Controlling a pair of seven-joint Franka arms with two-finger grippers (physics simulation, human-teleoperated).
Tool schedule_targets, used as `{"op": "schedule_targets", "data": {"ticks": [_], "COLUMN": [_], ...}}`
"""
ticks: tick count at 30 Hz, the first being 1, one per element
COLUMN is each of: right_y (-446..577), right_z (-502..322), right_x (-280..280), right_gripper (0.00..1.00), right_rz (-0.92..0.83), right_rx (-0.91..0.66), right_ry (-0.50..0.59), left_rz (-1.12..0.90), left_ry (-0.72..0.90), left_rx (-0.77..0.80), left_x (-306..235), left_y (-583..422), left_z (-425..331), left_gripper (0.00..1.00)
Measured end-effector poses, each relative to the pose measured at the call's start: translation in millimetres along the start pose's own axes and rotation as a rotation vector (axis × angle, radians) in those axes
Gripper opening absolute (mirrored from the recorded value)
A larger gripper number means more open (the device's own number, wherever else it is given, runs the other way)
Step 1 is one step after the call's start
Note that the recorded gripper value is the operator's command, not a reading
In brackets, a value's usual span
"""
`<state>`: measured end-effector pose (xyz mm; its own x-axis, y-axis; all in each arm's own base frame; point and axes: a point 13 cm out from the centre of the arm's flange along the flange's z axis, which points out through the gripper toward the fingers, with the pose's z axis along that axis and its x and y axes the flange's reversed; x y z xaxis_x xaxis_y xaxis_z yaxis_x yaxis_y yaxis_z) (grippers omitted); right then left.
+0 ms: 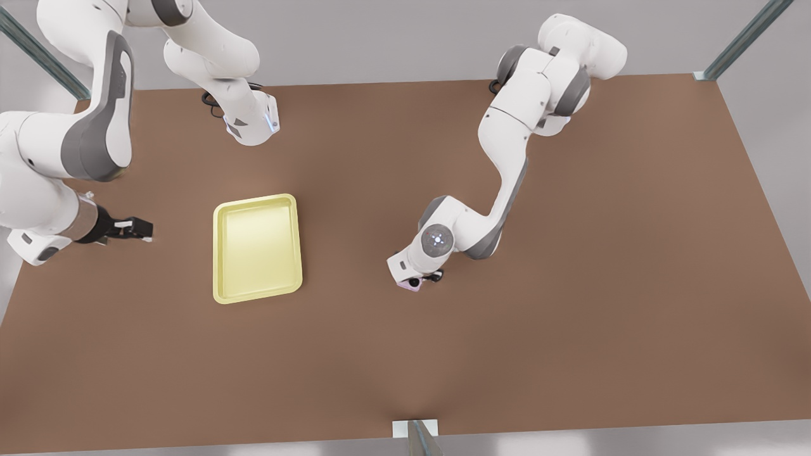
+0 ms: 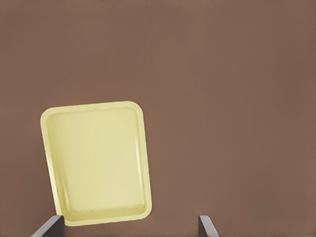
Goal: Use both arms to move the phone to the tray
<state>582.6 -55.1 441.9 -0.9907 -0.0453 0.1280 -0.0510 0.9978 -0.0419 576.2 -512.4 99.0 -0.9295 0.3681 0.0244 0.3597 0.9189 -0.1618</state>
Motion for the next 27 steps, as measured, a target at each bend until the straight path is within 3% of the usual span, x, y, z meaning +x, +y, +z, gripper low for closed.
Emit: {"op": "schedule_targets", "data": {"ticks": [6,7,13,16,19,23,27], "right_y": [8.2,9.0,23.9,38.0,70.1,167.8,285.0], "right_z": [-7.3,-6.9,-2.7,11.9,14.0,18.0,84.3], "right_x": [-2.6,-3.8,-5.6,5.3,3.9,4.8,7.4], "right_gripper": [1.00,1.00,1.00,1.00,1.00,1.00,1.00], "right_rz": [-0.023,-0.026,-0.057,-0.065,-0.101,-0.224,-0.349], "right_rx": [0.005,0.006,0.010,-0.035,-0.074,-0.092,-0.080], "right_ry": [-0.041,-0.046,-0.061,-0.041,-0.045,-0.041,0.055], "left_rz": [-0.155,-0.182,-0.319,-0.405,-0.553,-0.712,-0.640], "left_ry": [0.011,0.009,-0.023,-0.056,-0.077,-0.048,-0.002], "left_rx": [-0.003,-0.003,0.014,0.024,-0.039,-0.200,-0.119], "left_x": [16.0,16.1,7.9,-13.9,-28.0,17.2,74.3], "left_y": [-34.4,-34.7,-38.9,-8.8,120.9,310.6,350.0], "left_z": [53.2,56.9,46.6,-34.1,-151.8,-266.0,-360.3], "left_gripper": [0.82,1.00,1.00,1.00,1.00,1.00,1.00]}}
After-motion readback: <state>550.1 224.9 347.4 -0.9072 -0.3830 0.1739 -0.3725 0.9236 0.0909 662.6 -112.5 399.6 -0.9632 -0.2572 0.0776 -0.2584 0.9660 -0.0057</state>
